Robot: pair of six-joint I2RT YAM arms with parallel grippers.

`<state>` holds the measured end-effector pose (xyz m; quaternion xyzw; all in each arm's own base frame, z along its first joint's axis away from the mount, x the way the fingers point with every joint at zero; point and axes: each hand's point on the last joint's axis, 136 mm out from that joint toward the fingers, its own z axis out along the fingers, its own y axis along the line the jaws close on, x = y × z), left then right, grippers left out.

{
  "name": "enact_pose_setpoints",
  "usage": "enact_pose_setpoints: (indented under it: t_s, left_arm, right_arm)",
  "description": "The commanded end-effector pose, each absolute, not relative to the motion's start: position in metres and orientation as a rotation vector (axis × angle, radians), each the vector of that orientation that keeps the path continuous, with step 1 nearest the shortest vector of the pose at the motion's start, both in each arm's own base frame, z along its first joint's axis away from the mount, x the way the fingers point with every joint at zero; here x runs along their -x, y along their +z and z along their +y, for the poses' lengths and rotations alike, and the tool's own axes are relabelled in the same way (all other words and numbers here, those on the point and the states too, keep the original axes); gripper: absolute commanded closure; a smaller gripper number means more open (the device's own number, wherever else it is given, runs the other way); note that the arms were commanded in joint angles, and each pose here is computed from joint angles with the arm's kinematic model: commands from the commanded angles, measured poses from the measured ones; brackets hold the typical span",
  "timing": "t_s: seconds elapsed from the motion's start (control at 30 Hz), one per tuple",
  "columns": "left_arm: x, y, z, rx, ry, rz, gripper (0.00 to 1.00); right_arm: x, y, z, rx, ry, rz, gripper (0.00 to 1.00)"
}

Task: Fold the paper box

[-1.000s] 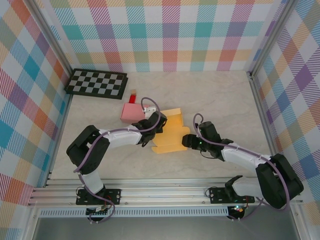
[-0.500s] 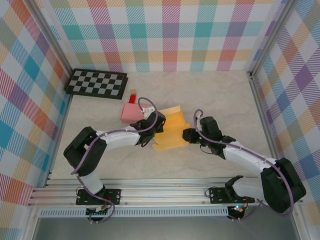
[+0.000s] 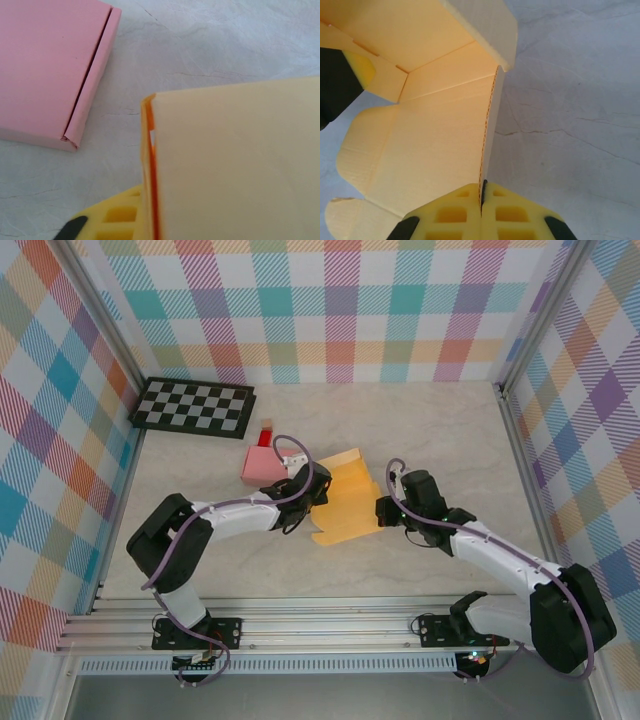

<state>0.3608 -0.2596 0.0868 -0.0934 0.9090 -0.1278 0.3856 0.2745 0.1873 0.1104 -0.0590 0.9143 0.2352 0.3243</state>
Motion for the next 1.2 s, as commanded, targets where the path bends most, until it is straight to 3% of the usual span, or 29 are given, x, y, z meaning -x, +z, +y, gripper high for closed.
enact_pose_setpoints:
  t_s: [0.0, 0.1, 0.23, 0.43, 0.6, 0.77, 0.97, 1.17]
  left_arm:
    - [-0.365, 0.11, -0.262, 0.27, -0.373, 2.277, 0.74]
    - [-0.362, 0.114, -0.264, 0.269, -0.4, 2.29, 0.49]
    - [-0.35, 0.128, -0.268, 0.223, -0.472, 2.31, 0.38]
    - [-0.312, 0.176, -0.266, 0.055, -0.629, 2.318, 0.36]
    - [-0.293, 0.243, -0.231, -0.224, -0.48, 2.143, 0.3]
    - [-0.293, 0.289, -0.202, -0.308, -0.403, 2.007, 0.29]
    - [-0.303, 0.282, -0.164, -0.084, -0.396, 2.038, 0.28]
    - [-0.306, 0.248, -0.152, 0.038, -0.423, 2.092, 0.28]
  right_arm:
    - [-0.278, 0.131, 0.183, 0.217, 0.552, 2.361, 1.0]
    - [-0.281, 0.138, 0.174, 0.25, 0.466, 2.364, 1.0]
    - [-0.288, 0.158, 0.158, 0.358, 0.276, 2.341, 1.0]
    - [-0.305, 0.198, 0.139, 0.704, -0.078, 2.254, 1.0]
    - [-0.307, 0.24, 0.153, 1.167, -0.193, 2.042, 1.0]
    - [-0.278, 0.271, 0.175, 1.773, -0.252, 1.589, 1.0]
    - [-0.266, 0.28, 0.161, 2.319, -0.607, 1.196, 1.0]
    - [-0.286, 0.26, 0.172, 2.584, -0.953, 0.916, 1.0]
